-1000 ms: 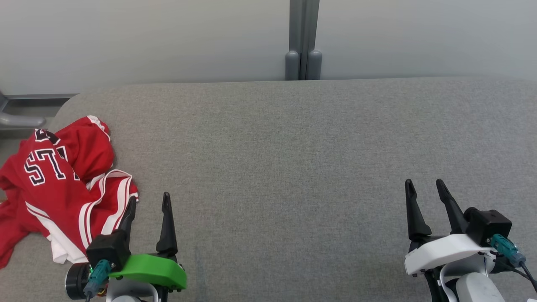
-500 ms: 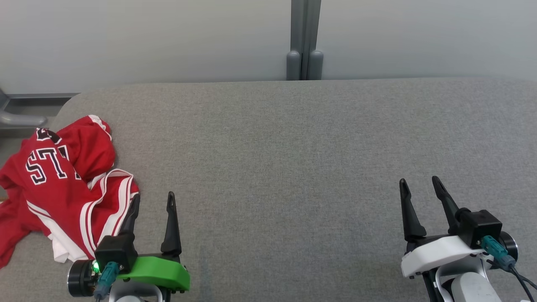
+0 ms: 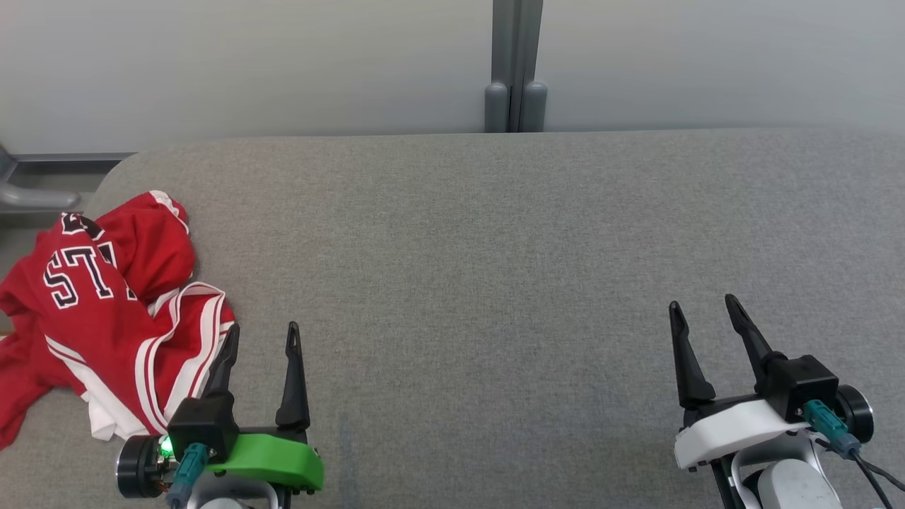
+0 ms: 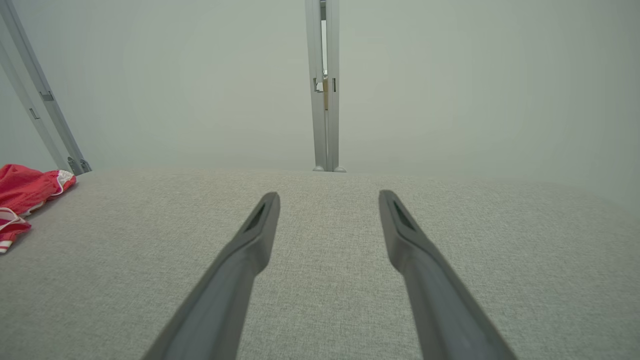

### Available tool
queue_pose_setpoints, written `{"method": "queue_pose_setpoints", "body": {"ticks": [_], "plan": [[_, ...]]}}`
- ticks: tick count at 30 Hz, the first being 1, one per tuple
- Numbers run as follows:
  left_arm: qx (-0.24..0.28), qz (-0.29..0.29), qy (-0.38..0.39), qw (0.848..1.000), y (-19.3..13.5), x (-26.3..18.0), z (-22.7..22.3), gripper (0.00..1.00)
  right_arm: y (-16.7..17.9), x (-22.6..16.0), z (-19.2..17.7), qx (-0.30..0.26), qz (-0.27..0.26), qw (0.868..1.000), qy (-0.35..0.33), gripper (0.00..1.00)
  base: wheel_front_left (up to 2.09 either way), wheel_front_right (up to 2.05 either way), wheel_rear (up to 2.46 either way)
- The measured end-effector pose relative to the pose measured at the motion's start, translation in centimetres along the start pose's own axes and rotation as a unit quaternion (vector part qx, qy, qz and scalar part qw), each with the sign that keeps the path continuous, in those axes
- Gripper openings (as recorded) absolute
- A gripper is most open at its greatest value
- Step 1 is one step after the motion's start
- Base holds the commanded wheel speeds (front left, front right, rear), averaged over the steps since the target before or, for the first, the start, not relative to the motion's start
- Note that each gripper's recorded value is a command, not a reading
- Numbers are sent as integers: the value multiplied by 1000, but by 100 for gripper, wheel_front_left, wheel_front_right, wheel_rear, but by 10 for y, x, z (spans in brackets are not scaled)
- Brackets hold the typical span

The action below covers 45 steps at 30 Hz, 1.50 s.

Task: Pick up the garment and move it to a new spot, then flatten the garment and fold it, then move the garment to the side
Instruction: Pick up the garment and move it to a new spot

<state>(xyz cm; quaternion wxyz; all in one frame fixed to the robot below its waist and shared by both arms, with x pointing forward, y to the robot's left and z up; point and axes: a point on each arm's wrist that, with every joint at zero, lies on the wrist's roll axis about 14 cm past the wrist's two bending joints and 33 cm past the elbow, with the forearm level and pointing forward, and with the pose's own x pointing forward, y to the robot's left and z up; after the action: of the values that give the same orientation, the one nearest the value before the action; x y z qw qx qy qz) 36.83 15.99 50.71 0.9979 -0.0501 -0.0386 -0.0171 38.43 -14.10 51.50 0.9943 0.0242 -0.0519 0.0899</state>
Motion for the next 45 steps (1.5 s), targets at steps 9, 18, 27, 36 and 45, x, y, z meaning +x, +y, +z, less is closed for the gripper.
{"method": "queue_pose_setpoints", "body": {"ticks": [9, 18, 27, 36, 45], "plan": [[-1, 7, -1, 1000, 3, -1, 0, 100, 1, 2, 0, 0, 2, 1000, 0, 100, 0, 0, 0], [7, 64, -9, 998, 38, -21, 8, 100, 35, 19, -4, 4, 54, 999, 2, 100, 0, 0, 0], [17, 155, -15, 988, 91, -61, 15, 100, 92, 39, -8, 17, 136, 991, 5, 100, 0, 0, 0], [23, 252, -13, 967, 139, -116, 17, 100, 160, 47, -12, 26, 229, 973, 8, 100, 0, 0, 0], [27, 290, -15, 957, 155, -135, 20, 100, 188, 52, -15, 31, 267, 963, 10, 100, 0, 0, 0]]}}
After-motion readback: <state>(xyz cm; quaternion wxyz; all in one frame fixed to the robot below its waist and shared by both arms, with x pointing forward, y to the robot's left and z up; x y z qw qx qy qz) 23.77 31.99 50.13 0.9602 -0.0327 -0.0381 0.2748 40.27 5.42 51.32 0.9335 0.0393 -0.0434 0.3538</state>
